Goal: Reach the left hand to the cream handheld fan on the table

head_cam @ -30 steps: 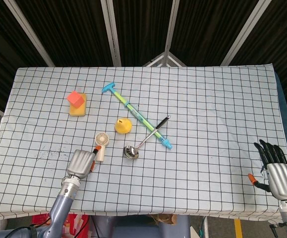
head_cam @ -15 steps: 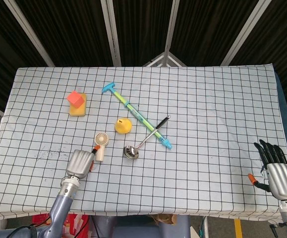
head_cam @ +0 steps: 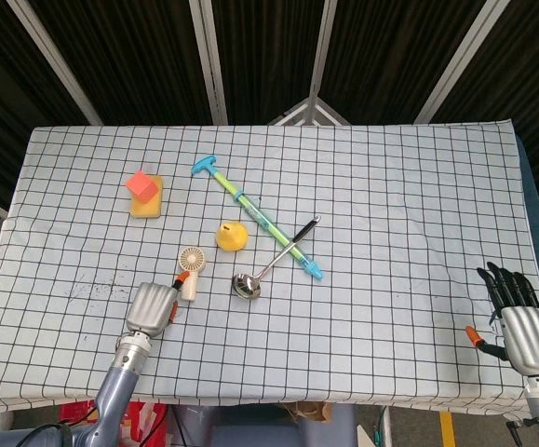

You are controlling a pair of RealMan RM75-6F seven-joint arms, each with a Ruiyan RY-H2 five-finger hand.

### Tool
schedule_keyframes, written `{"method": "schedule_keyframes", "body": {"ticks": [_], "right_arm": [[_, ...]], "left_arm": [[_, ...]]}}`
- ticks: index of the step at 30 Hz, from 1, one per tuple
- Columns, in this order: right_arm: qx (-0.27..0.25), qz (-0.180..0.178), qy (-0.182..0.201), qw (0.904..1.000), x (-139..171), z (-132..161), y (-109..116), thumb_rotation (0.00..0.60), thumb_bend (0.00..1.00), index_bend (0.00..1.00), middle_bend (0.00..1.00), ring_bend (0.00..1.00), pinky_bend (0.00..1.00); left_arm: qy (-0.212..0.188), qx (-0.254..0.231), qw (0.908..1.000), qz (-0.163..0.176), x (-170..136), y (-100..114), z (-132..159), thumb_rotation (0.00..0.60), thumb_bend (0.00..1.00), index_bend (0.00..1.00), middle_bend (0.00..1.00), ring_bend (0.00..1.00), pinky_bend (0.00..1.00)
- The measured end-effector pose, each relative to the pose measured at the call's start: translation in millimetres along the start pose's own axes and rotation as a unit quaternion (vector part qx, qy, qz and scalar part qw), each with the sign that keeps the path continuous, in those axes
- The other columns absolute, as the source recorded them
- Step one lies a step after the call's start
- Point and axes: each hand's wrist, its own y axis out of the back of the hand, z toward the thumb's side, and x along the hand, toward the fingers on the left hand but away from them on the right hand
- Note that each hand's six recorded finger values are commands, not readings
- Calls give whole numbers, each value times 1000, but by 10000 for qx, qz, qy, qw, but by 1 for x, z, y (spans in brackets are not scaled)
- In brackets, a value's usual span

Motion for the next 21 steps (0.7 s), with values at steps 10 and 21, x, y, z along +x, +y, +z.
{"method": "schedule_keyframes", "body": {"ticks": [10,21], "right_arm": [[11,-7,0,10000,0,0,0,600,280,74,0,0,0],[55,-20,-3,10000,0,1,0,600,279,73,0,0,0]], "left_arm": [[-120,-588,9936,953,-24,66,-18,600,317,0,188,120,171],[367,-247,9889,1421,-92,82,-96,600,189,0,0,0,0]]}}
